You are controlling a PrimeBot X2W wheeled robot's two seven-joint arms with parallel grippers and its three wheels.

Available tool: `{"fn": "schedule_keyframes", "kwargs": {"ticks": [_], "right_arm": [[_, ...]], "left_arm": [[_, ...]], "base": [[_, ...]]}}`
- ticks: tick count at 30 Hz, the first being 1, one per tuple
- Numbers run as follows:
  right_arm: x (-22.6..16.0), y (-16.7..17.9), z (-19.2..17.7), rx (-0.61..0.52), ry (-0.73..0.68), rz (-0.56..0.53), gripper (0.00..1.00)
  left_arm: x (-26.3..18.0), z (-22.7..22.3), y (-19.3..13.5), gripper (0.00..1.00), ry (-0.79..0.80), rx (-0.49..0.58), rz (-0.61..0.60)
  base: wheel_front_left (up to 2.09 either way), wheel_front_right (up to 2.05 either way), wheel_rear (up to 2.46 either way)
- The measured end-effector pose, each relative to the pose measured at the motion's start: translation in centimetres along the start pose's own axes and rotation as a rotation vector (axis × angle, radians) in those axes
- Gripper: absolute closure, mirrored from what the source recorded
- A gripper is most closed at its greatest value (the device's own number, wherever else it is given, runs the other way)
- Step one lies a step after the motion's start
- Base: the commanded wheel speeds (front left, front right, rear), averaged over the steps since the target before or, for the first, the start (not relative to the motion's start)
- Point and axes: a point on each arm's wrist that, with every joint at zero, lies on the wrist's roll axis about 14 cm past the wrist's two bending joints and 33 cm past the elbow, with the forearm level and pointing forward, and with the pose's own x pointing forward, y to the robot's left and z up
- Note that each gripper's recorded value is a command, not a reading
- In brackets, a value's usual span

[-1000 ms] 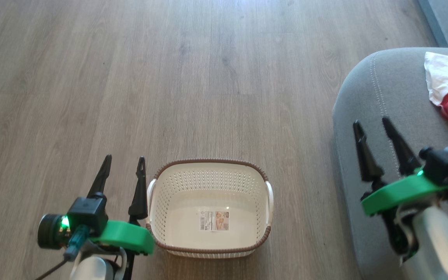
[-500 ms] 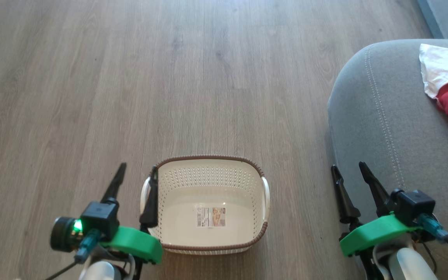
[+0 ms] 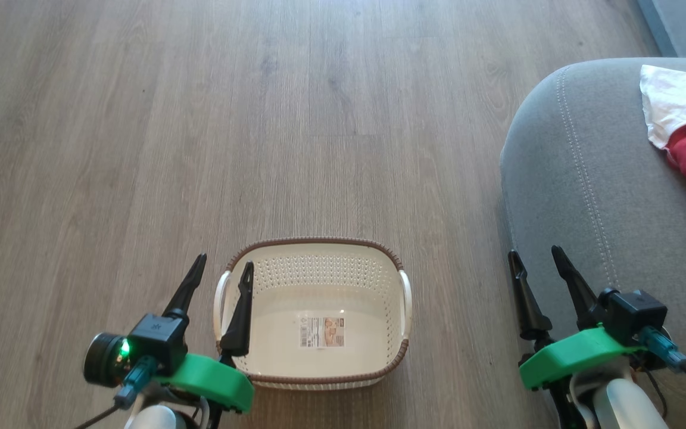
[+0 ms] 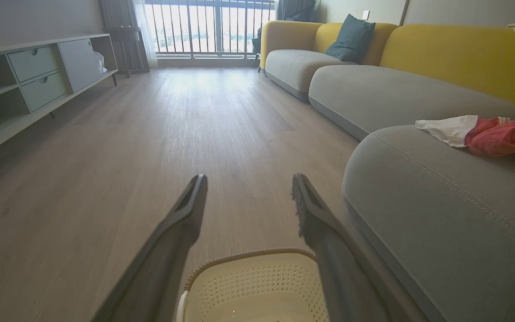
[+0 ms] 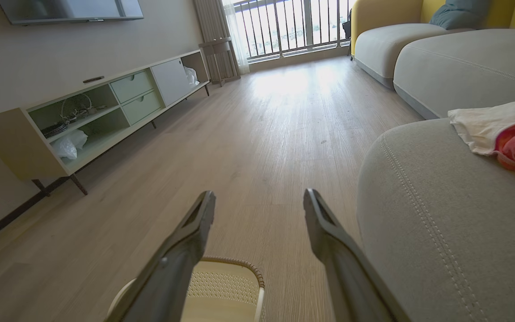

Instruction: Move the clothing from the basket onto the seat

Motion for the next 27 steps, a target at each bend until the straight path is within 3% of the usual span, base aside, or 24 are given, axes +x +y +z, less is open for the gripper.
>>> {"fn": "schedule_keyframes", "kwargs": {"ticks": [27], "right_arm": [[-0.30,0.04,0.24,-0.006,-0.007,-0.003,0.00]], "left_arm": [[-0.30,-0.27,0.04,0.00,0.010,-0.035,0.003]], "base": [[0.00,0.00,0.00]]}}
